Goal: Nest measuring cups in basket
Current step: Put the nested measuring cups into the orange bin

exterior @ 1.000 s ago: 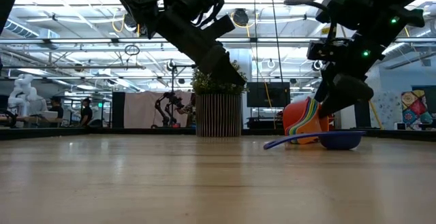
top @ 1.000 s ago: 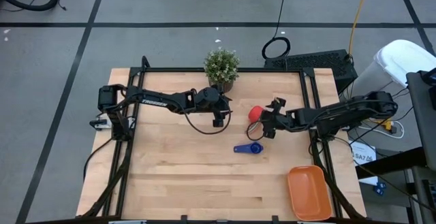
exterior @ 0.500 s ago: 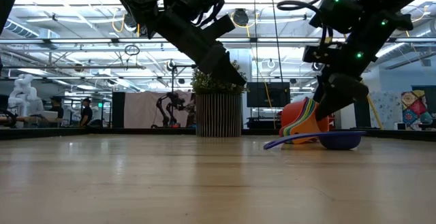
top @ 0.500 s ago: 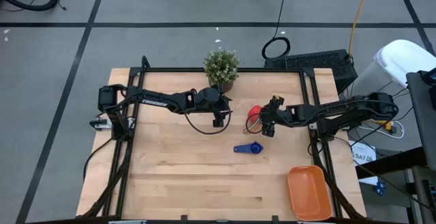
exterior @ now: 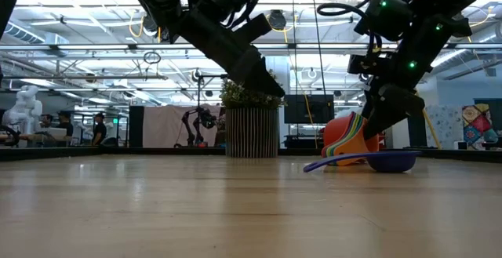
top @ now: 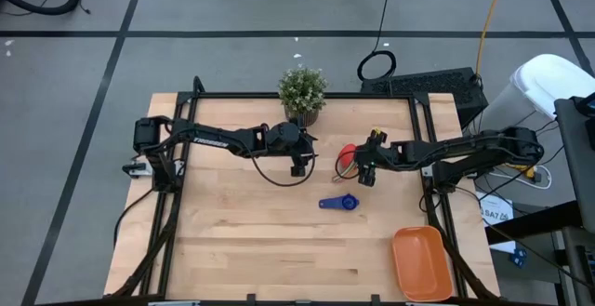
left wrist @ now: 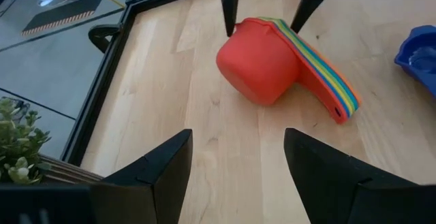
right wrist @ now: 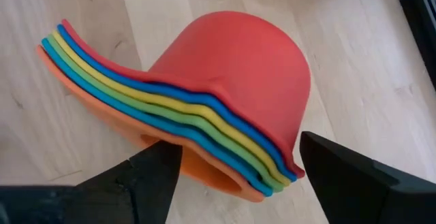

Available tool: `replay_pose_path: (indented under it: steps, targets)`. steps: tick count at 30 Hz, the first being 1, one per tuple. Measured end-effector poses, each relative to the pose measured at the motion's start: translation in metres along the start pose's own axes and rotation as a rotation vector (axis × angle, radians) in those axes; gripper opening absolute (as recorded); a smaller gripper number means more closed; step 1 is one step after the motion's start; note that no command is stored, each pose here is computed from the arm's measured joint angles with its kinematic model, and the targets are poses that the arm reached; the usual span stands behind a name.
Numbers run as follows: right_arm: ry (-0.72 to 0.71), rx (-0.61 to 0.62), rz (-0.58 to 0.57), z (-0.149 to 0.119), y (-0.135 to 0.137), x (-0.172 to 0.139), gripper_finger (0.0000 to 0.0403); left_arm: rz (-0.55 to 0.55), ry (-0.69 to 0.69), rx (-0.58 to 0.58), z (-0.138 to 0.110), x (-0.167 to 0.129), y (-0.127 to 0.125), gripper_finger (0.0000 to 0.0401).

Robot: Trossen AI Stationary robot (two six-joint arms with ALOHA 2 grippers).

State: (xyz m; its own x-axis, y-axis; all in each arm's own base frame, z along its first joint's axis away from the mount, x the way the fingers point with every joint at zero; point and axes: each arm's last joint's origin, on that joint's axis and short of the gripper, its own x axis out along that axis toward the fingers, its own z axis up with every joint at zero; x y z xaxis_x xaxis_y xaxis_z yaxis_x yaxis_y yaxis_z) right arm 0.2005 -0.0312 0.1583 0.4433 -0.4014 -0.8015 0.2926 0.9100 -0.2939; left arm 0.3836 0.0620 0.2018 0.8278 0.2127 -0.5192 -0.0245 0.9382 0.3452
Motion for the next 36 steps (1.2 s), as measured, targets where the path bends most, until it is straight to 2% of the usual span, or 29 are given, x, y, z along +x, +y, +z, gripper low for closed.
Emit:
replay_pose_path:
  steps: [18, 30, 32, 35, 36]
  targets:
    - [0.002, 0.020, -0.009, 0.0001, -0.0029, 0.0011, 0.0265, 0.012, -0.029, -0.011, 0.0027, -0.0001, 0.0012, 0.0234]
    - [0.003, 0.020, -0.011, 0.0001, -0.0030, 0.0011, 0.0166, 0.007, -0.031, -0.010, 0.0038, -0.0004, -0.0013, 0.0234]
    - [0.003, 0.019, -0.011, 0.0001, -0.0030, 0.0011, 0.0129, 0.003, -0.034, -0.005, 0.0045, -0.0005, -0.0031, 0.0234]
    - [0.004, 0.019, -0.013, 0.0000, -0.0031, 0.0011, 0.0044, 0.003, -0.034, -0.003, 0.0050, -0.0006, -0.0043, 0.0234]
    - [-0.001, 0.019, -0.017, 0.0007, -0.0034, 0.0008, 0.0027, 0.003, -0.034, -0.003, 0.0049, -0.0006, -0.0041, 0.0234]
